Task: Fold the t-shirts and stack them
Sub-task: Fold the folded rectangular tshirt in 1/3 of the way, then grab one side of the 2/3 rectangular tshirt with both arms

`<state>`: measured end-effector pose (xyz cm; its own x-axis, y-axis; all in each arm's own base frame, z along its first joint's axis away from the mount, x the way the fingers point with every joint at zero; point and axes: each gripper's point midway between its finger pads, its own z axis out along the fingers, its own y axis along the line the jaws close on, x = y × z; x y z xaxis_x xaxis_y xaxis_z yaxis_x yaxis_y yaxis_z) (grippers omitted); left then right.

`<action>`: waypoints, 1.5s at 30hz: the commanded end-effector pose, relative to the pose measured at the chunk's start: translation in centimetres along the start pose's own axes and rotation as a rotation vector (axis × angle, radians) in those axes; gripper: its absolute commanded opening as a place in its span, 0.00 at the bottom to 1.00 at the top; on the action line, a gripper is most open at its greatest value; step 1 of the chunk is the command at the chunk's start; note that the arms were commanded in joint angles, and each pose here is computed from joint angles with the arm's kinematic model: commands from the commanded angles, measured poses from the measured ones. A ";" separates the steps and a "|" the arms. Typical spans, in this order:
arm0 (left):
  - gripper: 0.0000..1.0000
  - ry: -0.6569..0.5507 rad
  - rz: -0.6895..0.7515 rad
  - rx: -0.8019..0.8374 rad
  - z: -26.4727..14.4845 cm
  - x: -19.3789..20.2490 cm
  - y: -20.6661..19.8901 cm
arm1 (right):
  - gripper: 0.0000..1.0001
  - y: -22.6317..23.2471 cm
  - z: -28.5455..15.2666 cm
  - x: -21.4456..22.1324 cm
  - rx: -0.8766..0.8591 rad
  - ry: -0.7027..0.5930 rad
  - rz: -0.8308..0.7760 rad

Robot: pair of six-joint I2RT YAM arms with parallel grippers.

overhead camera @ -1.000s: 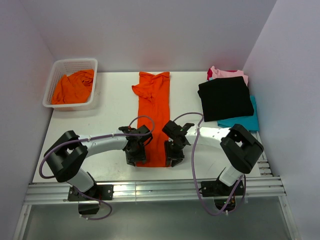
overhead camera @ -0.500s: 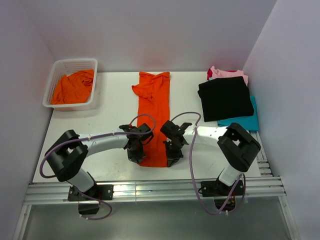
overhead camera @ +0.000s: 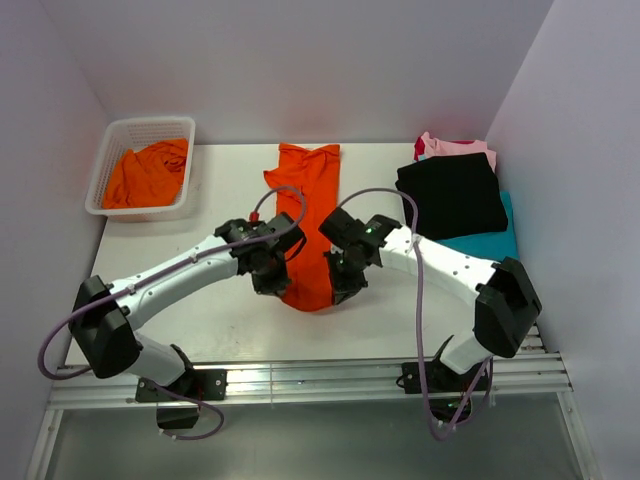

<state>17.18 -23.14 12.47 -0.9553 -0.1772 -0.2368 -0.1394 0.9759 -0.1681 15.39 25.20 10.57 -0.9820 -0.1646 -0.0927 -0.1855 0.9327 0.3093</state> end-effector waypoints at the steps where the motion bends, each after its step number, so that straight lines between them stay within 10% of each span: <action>1: 0.00 -0.051 0.028 -0.046 -1.9 -2.4 0.4 | 0.00 -1.0 -2.5 -1.8 0.053 -0.040 0.006; 21: 0.01 -0.132 -0.016 0.022 4.3 -24.0 0.3 | 0.01 -4.4 -1.9 -18.8 0.160 -0.107 0.119; 24: 0.40 -0.160 -0.011 0.054 7.4 -28.3 -0.7 | 0.38 -6.4 -0.4 -21.7 0.236 -0.111 0.174; 25: 0.67 -0.182 -0.041 0.063 7.8 -29.6 -0.8 | 0.96 -6.8 -0.2 -22.6 0.251 -0.125 0.181; 26: 0.98 -0.151 -0.072 0.060 9.1 -29.9 0.3 | 1.00 -6.7 -0.1 -24.2 0.242 -0.153 0.172; 29: 0.99 -0.184 -0.118 0.049 8.3 -31.5 2.3 | 1.00 -7.1 -1.0 -25.8 0.215 -0.195 0.209; 35: 0.99 -0.295 -0.145 0.055 3.9 -31.5 3.5 | 1.00 -7.5 -3.6 -23.0 0.172 -0.234 0.238; 45: 0.95 -0.102 -0.183 0.137 8.3 -19.0 6.1 | 1.00 -4.0 0.2 -14.5 -0.038 -0.163 0.245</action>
<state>37.74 -13.44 9.98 -0.8744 -0.3594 -0.3258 -0.2806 0.9226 -0.2647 30.66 21.03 11.46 -0.9820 0.1106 -0.1530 0.0670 0.9618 0.2655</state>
